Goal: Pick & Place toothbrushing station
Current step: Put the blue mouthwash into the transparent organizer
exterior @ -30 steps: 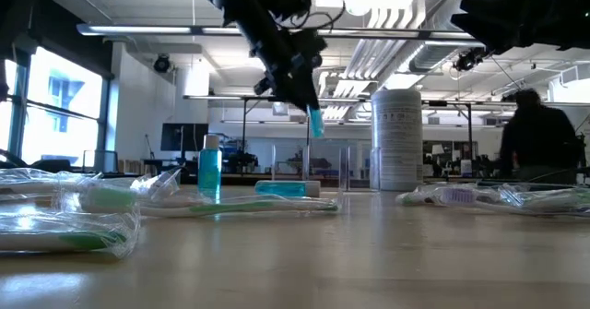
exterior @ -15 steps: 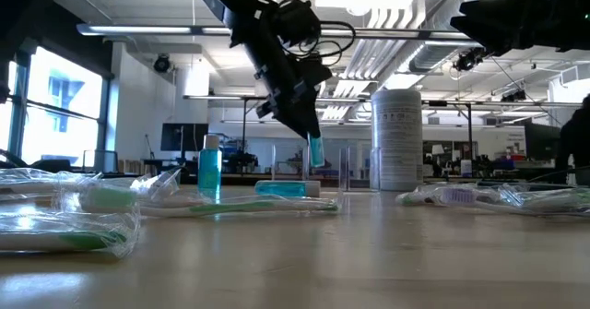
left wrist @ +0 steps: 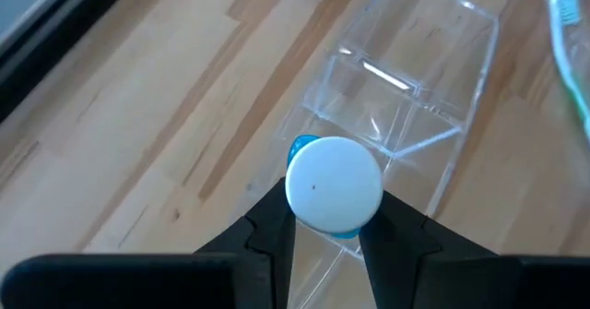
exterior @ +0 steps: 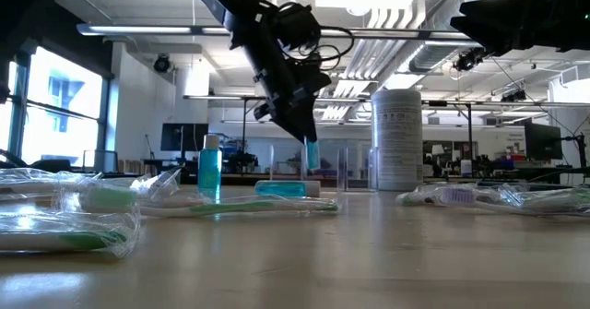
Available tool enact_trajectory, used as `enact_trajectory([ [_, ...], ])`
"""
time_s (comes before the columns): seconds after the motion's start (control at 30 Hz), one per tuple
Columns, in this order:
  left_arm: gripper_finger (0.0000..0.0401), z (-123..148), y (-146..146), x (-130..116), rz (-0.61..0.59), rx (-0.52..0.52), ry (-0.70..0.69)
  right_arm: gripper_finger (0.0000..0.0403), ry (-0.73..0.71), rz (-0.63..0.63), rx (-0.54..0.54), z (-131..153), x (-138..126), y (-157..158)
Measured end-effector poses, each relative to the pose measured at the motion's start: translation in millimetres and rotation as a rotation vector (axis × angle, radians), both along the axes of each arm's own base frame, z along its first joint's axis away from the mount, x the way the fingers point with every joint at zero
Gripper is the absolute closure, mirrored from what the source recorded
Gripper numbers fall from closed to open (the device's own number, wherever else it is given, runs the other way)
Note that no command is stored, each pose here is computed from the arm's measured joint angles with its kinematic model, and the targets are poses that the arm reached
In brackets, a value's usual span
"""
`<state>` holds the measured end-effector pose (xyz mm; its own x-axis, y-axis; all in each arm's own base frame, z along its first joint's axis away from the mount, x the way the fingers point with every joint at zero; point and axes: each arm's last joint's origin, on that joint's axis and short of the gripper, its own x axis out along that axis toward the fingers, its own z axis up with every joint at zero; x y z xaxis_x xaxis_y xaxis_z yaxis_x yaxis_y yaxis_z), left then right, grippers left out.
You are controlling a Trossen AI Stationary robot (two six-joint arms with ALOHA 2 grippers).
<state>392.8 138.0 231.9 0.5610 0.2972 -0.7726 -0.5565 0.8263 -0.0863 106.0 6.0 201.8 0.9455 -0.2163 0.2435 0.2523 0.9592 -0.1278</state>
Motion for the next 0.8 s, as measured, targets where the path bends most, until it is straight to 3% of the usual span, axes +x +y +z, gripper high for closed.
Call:
enact_trajectory([
  [0.33, 0.0306, -20, 3, 8, -0.016, -0.046, 0.015, 0.016, 0.001, 0.0, 0.0, 0, 0, 0],
  [0.8, 0.0306, -23, 2, 11, -0.07, -0.067, -0.004, 0.016, 0.021, -0.001, -0.003, -2, 0, 0],
])
